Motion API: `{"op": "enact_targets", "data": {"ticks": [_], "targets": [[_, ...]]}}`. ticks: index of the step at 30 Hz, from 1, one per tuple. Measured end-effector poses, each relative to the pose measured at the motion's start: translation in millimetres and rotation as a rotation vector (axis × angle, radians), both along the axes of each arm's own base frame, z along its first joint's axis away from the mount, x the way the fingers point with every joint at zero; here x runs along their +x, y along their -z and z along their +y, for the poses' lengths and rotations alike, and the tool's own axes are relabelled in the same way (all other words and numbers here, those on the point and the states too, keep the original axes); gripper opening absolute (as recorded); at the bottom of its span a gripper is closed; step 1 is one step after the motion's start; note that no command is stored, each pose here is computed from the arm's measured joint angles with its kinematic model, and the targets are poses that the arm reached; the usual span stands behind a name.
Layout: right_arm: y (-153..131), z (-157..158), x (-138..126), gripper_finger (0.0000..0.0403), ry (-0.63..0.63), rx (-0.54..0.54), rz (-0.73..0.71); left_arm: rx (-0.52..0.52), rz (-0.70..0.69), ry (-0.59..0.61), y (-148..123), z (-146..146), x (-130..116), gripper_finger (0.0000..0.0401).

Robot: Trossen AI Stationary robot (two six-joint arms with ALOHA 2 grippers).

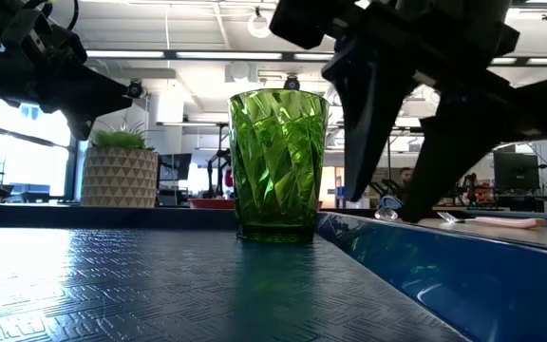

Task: Pick and place plate/cup/fork/spoon on tray
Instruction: Move the blue tray to the center of the table

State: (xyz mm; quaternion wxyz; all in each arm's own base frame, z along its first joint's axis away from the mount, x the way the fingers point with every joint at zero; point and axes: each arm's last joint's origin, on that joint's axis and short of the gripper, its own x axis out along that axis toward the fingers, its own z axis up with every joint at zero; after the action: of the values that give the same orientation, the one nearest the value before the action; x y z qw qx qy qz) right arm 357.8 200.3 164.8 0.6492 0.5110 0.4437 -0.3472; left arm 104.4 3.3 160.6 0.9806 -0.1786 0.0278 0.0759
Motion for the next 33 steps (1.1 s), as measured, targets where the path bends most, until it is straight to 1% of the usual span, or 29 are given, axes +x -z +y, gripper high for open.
{"op": "enact_targets", "data": {"ticks": [10,14,16,24,28,33], "targets": [[15.7,17.2,-2.0,0.0165,0.019,0.032,-0.002,0.000,0.000,0.000,0.0,0.0,0.0,0.0099],[16.1,18.6,-2.6,0.0162,0.039,0.039,-0.004,0.000,0.000,0.000,0.0,0.0,0.0,0.0099],[16.1,18.4,-2.5,0.0150,0.041,0.039,-0.004,0.001,0.000,0.000,0.0,0.0,0.0,0.0099],[15.9,18.4,-2.3,0.0074,0.055,0.051,-0.001,0.000,0.000,0.000,0.0,0.0,0.0,0.0099],[15.8,18.2,-2.7,0.0054,0.083,0.057,0.001,0.000,0.000,0.000,0.0,0.0,0.0,0.0099],[15.9,17.5,-3.8,0.0043,0.124,0.065,0.014,0.001,0.000,0.000,0.0,0.0,0.0,0.0099]]}}
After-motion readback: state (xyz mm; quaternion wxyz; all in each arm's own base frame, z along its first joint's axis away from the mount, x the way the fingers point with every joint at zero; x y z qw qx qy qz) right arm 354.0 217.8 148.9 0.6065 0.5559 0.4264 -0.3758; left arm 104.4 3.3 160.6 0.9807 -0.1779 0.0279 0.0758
